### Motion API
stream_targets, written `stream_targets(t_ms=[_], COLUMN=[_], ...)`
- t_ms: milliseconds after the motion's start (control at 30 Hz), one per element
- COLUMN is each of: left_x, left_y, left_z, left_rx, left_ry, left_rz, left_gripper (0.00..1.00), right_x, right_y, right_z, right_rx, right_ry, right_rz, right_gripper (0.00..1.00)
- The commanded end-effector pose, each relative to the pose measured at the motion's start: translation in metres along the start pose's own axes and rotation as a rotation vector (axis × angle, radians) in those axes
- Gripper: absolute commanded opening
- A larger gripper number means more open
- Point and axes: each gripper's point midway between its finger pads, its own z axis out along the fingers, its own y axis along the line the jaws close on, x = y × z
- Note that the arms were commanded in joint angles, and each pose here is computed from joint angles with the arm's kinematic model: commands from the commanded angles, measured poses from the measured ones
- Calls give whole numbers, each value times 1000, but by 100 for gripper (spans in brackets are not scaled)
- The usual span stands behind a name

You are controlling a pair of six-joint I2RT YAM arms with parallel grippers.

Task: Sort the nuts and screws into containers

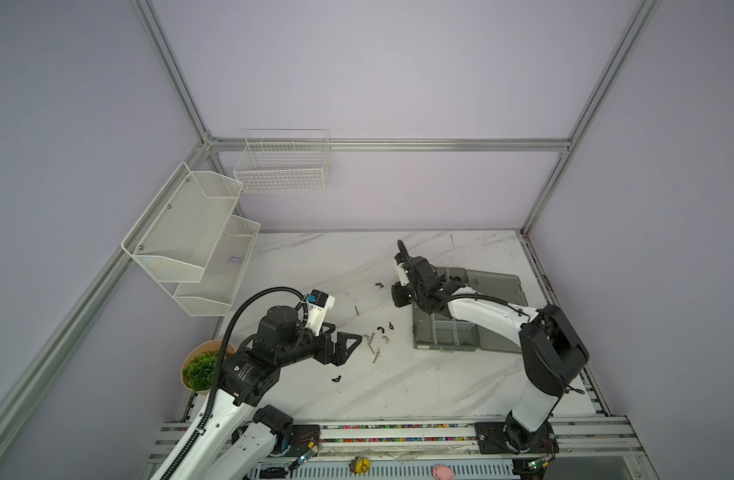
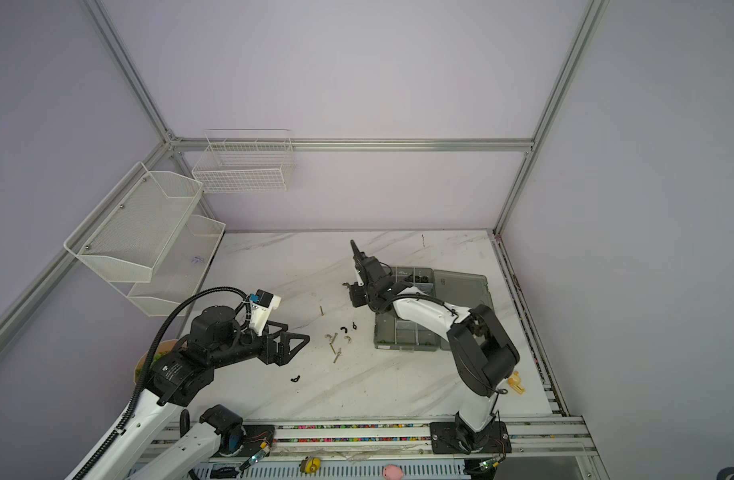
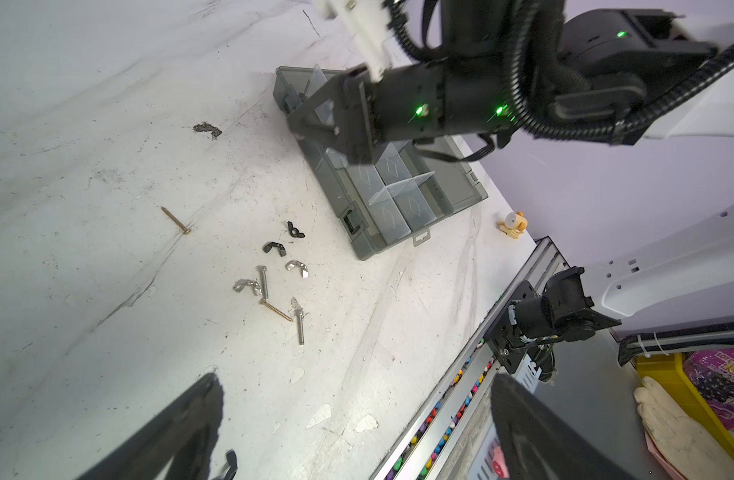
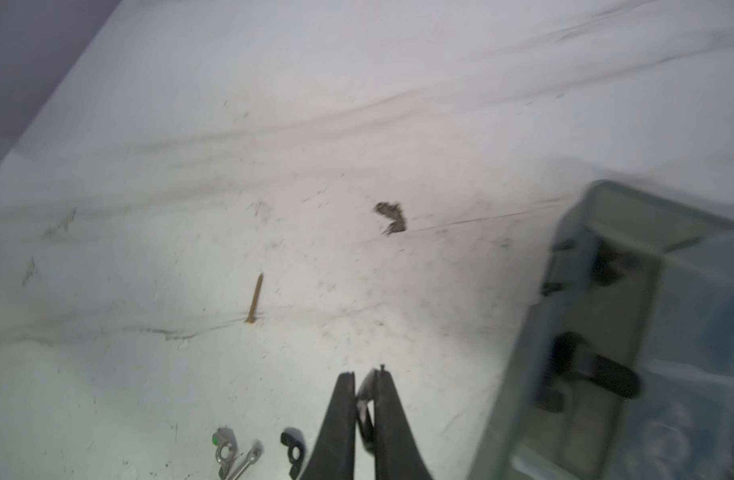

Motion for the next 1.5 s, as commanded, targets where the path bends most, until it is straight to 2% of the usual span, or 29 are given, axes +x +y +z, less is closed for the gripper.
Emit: stream_targets(t_ms=[0, 133, 267, 600, 667, 733, 800, 1000, 1133, 1200, 1300, 1467], left_x=[6, 8, 8, 7, 7, 6, 6, 6, 6, 5, 5, 5], left_y=[-5, -15, -17, -17, -17, -16, -16, -14, -11, -7, -7, -8], left_z=[4, 6, 4, 3, 3, 3, 3, 3, 3, 3, 2, 1], left_rx=[46, 106, 114, 109, 107, 105, 102, 89, 74, 50, 48, 52], left_ry=[8, 25, 18, 7, 5, 4, 3, 2, 3, 0, 1, -5], left_rz=[4, 6, 13, 18, 19, 19, 20, 19, 18, 14, 13, 18], left_gripper=[100, 100, 100, 100, 100, 100, 100, 100, 100, 100, 100, 100], right_x=[4, 22, 37, 47, 45, 41, 35, 11, 7, 20, 51, 101], right_y=[-73, -140, -173, -185, -185, -185, -184, -129, -28, 20, 75, 121], right_z=[-27, -47, -46, -26, -27, -30, -34, -45, -37, -25, -7, 19], right_rx=[144, 265, 310, 322, 322, 326, 328, 204, -29, -134, -209, -267], right_ry=[4, 24, 57, 103, 95, 81, 63, -29, -61, -33, 6, 99], right_rz=[133, 216, 253, 237, 233, 232, 217, 119, -3, -36, -136, -243], right_gripper=[3, 3, 3, 5, 9, 22, 24, 25, 28, 28, 28, 27])
